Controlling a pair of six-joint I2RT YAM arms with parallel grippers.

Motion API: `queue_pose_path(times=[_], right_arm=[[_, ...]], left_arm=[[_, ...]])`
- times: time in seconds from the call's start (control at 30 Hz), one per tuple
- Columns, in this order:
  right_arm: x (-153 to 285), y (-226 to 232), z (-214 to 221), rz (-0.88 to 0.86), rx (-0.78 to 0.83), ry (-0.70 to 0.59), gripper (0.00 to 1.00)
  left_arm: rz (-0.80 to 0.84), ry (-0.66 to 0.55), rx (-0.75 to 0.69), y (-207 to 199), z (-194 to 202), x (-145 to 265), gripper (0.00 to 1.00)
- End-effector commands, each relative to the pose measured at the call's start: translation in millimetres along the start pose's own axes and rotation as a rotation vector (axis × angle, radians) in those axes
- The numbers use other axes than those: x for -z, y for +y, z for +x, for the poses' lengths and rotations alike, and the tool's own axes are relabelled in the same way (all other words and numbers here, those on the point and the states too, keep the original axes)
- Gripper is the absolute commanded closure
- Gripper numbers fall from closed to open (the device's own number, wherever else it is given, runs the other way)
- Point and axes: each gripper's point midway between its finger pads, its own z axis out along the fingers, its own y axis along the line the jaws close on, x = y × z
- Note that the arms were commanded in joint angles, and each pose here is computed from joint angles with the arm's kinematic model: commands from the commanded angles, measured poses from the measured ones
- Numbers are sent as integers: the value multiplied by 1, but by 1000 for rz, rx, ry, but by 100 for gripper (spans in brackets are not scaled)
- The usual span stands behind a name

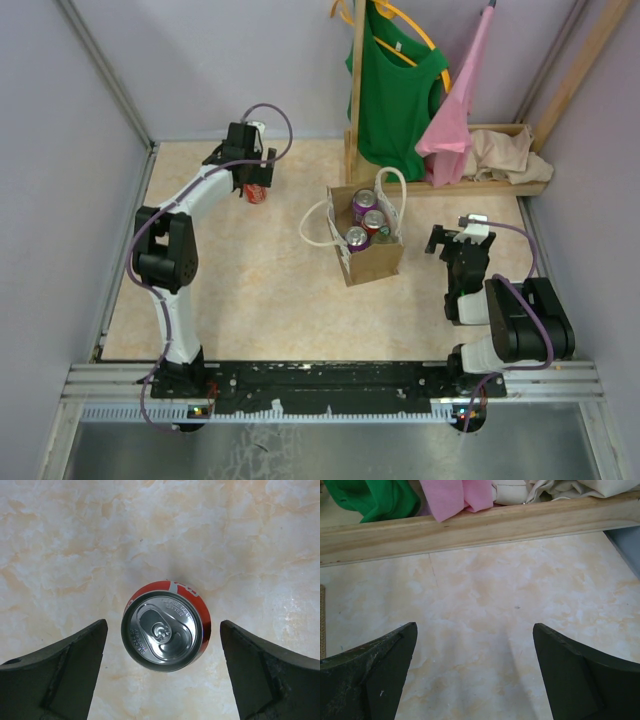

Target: Take the beverage out of the canvas bag

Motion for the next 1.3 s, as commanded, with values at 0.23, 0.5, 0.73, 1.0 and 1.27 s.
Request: queue_pose_path(times=[0.23, 0.5, 0.73, 1.0, 1.27], right_arm=[[-6, 1, -19, 0, -20, -62, 1], [-6, 1, -19, 0, -20, -62, 1], [-6, 2, -19, -1, -20, -62, 1], [-6, 1, -19, 0, -20, -62, 1], [-6, 1, -19, 0, -21, -63, 1]], left_arm=[[-18, -100, 23, 14, -40, 33, 0], [31, -252, 36, 16, -85, 93, 0], [161, -358, -42, -21, -112, 141, 0], [501, -426, -277, -153, -113, 175, 5], [815, -383, -308, -241, -92, 175, 37]])
